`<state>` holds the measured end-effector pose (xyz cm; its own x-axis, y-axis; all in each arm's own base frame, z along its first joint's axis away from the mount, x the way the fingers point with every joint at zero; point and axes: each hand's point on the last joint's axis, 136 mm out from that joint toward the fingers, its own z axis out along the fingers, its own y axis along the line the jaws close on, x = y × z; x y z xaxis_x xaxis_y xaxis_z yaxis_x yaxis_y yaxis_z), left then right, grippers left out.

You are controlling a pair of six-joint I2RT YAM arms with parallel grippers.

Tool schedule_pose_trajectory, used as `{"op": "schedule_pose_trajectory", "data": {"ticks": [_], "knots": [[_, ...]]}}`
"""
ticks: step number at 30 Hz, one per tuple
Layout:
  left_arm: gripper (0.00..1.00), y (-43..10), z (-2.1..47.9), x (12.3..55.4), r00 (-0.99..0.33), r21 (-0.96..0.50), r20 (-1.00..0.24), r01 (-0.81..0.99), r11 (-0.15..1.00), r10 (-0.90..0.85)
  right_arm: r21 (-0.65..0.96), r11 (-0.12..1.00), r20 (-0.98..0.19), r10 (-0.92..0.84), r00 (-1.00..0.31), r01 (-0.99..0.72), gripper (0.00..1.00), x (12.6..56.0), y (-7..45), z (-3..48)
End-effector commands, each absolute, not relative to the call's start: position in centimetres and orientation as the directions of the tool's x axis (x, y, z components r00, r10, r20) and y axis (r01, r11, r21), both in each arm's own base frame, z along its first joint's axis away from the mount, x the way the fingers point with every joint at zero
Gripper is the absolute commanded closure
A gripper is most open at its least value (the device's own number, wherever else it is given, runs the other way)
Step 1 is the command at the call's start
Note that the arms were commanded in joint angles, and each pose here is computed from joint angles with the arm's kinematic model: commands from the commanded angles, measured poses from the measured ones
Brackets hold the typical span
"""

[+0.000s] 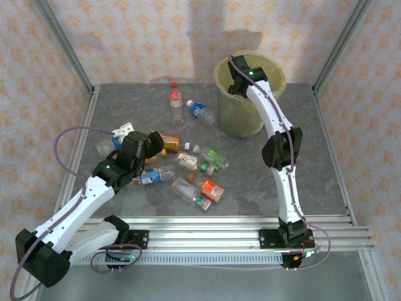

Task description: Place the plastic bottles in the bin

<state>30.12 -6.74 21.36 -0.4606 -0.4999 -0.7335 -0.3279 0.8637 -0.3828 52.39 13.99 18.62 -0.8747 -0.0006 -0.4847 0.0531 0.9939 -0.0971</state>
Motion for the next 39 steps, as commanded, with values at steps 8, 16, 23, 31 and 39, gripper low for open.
{"op": "schedule_pose_trajectory", "data": {"ticks": [8, 16, 23, 31, 39], "knots": [[0.00, -6.4, 22.5, 30.4, -0.435, -0.384, -0.751, -0.325, 0.864, -0.497, -0.067, 0.997, -0.360, 0.009, -0.933, 0.035, 0.52, 47.2, 13.5, 17.9], [0.00, -6.5, 22.4, 30.5, -0.435, -0.386, -0.749, -0.324, 0.863, -0.499, -0.072, 0.996, -0.322, 0.033, -0.946, 0.059, 0.47, 42.8, 12.1, 17.3], [0.00, -6.5, 22.4, 30.5, -0.435, -0.385, -0.749, -0.328, 0.863, -0.499, -0.092, 0.994, -0.290, 0.023, -0.957, 0.052, 0.44, 39.5, 11.9, 16.2], [0.00, -6.5, 22.1, 30.5, -0.448, -0.379, -0.741, -0.336, 0.863, -0.500, -0.102, 0.995, -0.310, -0.011, -0.951, 0.022, 0.18, 40.6, 12.9, 16.2], [0.00, -5.0, 20.8, 29.0, -0.499, -0.308, -0.716, -0.402, 0.862, -0.489, -0.108, 0.994, -0.438, -0.014, -0.899, 0.037, 0.01, 42.4, 13.0, 21.2]]}}
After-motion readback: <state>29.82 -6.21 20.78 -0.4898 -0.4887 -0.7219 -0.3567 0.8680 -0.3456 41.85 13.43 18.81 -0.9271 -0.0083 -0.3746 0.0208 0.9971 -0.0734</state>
